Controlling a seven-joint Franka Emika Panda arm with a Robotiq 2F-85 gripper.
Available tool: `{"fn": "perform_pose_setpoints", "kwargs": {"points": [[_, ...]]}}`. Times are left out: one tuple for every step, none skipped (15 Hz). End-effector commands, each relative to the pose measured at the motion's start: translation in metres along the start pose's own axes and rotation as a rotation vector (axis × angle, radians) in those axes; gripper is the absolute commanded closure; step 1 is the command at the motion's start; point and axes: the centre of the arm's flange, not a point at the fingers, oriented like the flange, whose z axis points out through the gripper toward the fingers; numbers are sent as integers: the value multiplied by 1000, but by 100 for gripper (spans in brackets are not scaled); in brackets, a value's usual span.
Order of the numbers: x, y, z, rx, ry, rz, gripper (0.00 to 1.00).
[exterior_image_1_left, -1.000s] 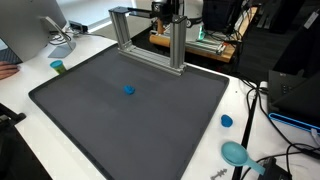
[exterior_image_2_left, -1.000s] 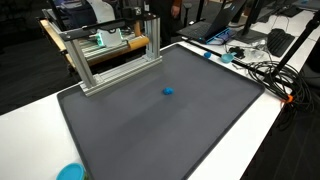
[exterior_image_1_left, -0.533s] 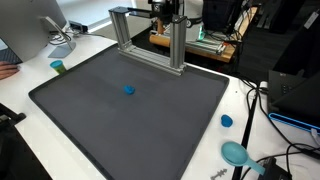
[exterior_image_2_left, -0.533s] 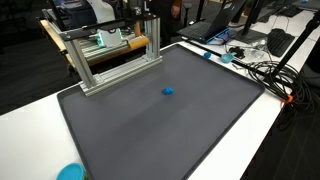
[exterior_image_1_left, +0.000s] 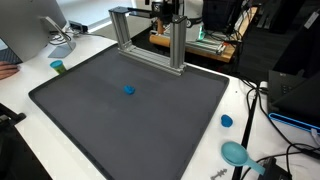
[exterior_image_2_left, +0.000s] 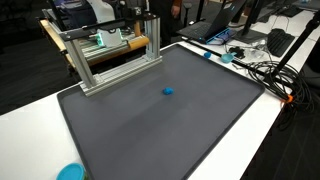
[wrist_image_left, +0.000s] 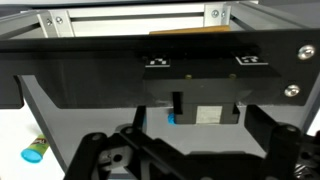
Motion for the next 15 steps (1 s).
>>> {"fn": "perform_pose_setpoints", "kwargs": {"points": [[-11, 5, 8, 13, -20, -33, 0], [-13, 5, 8, 12, -23, -35, 1], [-15, 5, 8, 10, -29, -36, 4], [-17, 3, 7, 6, -36, -38, 5], [-19, 2, 8, 6, -44, -38, 8], [-21, 1, 8, -1, -49, -18, 3], [-21, 0, 7, 4, -57, 1, 2], [-4, 2, 4, 2, -44, -16, 4], [-5, 2, 5, 2, -49, -13, 2], [-5, 2, 5, 2, -52, -12, 2], [-6, 2, 5, 1, -54, -10, 2], [-6, 2, 5, 1, -55, -10, 2], [-6, 2, 5, 1, -55, -9, 2], [-6, 2, 5, 1, -55, -9, 0], [-9, -1, 6, -18, -49, -15, 0]]}}
